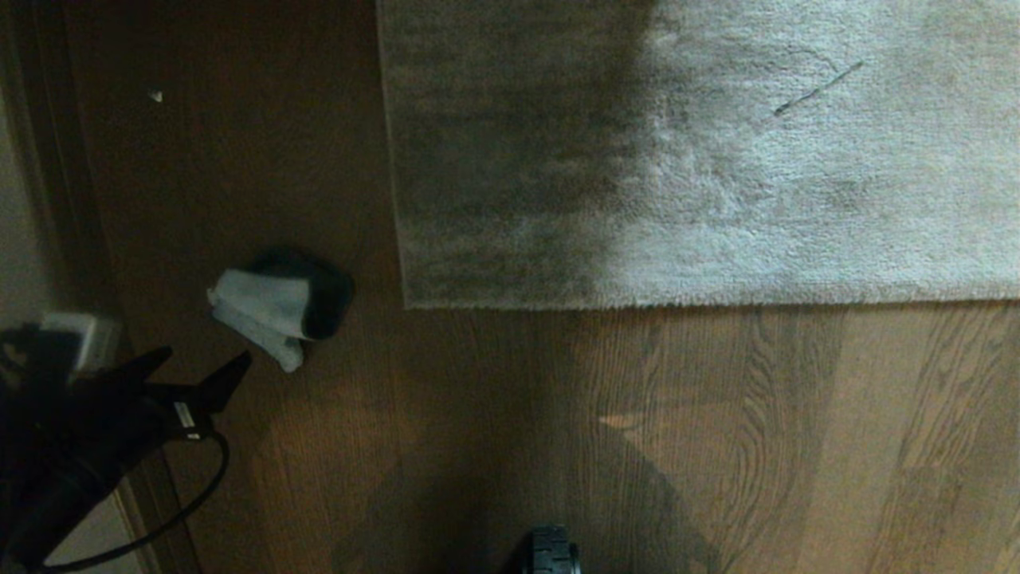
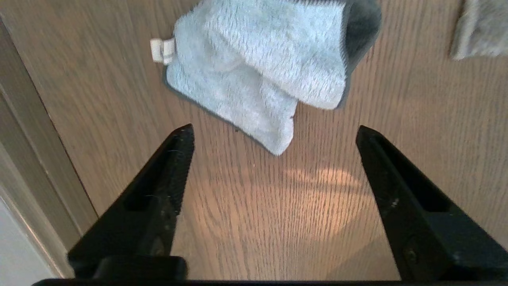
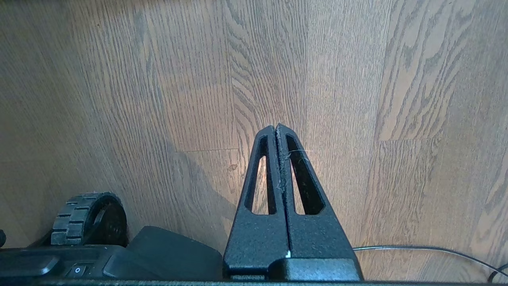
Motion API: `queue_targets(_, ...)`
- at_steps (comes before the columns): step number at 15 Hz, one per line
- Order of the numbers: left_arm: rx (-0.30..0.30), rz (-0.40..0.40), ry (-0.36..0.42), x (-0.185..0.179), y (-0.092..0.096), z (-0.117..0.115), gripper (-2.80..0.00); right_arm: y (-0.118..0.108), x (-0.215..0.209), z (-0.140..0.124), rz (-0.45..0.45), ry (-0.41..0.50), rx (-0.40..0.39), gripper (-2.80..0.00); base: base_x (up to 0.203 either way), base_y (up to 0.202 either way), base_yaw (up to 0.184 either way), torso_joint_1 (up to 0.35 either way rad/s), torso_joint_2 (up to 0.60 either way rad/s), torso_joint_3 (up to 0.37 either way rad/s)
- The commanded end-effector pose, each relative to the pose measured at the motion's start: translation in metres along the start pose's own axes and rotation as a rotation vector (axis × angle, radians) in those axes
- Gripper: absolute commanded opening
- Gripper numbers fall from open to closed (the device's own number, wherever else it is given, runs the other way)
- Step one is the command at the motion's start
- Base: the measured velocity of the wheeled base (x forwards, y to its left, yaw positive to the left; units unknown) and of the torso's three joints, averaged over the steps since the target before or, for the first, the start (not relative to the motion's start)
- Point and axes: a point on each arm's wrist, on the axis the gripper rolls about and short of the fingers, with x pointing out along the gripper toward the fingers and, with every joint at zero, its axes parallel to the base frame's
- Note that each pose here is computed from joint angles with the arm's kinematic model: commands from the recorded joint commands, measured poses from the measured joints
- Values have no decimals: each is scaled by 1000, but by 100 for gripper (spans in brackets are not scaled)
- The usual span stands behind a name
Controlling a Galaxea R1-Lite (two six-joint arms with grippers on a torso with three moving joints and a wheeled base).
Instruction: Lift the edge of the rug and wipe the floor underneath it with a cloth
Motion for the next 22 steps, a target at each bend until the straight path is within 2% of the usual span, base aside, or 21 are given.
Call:
queue_targets(1,-8,0,9,-1,0,-3,0,0,0,0,0,1,0,-280,0,0,0,0,0,0)
queue_targets(6,-13,4,-5,-24,-3,-3,0,0,0,0,0,1,0,-280,0,0,0,0,0,0)
queue_targets(9,-6,15,-65,-39,-4,6,0,0,0,0,0,1,0,-280,0,0,0,0,0,0)
queue_targets(10,-6,16,-75,-41,-4,8,-268,0,0,0,1,1,0,-280,0,0,0,0,0,0)
queue_targets(11,-5,18,-86,-44,-4,10,-280,0,0,0,1,1,0,-280,0,0,0,0,0,0)
queue_targets(18,-6,42,-119,-83,-7,18,-280,0,0,0,1,1,0,-280,0,0,0,0,0,0)
queue_targets(22,-18,66,-68,-109,-9,13,-280,0,0,0,1,1,0,-280,0,0,0,0,0,0)
